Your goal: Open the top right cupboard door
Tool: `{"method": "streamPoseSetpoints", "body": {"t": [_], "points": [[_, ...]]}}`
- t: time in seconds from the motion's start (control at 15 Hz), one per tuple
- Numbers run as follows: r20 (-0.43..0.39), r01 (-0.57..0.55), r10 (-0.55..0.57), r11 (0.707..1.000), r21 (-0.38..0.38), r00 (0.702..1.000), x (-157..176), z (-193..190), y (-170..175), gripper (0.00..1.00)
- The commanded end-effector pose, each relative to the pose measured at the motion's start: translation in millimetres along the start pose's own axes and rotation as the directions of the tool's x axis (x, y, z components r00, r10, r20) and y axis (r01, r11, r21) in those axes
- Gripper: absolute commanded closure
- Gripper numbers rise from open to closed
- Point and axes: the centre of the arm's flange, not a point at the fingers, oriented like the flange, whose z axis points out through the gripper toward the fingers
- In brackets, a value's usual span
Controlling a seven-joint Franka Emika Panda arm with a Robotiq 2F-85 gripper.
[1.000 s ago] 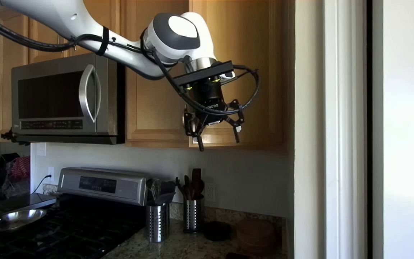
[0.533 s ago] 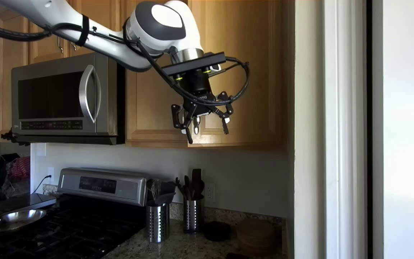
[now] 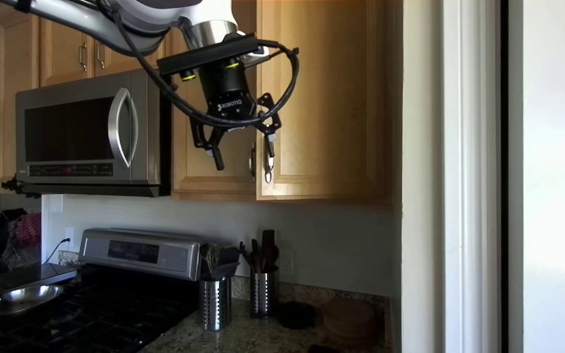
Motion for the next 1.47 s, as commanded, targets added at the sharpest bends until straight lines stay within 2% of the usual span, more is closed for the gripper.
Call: {"method": "streamPoseSetpoints", "body": {"t": [0.0,0.27,0.4,0.53,0.8,1.07,1.2,1.4], "points": [[-0.158,0.016,-0.010,0.999,0.038,0.987,4.6,-6.3,-51.9,0.00],[-0.263,0.091,-0.067,0.993,0.080,0.962,42.1,-7.8,-77.7,0.00],[-0.298,0.111,-0.085,0.991,0.071,0.951,61.0,-6.7,-85.8,0.00],[-0.327,0.110,-0.089,0.993,0.047,0.941,79.4,-4.8,-91.3,0.26],[-0.381,0.014,-0.043,0.997,-0.079,0.923,110.9,1.6,-92.8,0.53],[-0.409,-0.080,-0.009,0.977,-0.200,0.912,135.9,11.9,-90.9,0.80],[-0.379,-0.116,0.008,0.957,-0.264,0.926,141.8,18.6,-86.7,0.91],[-0.309,-0.168,0.057,0.922,-0.348,0.949,137.1,26.4,-76.9,0.96]]}}
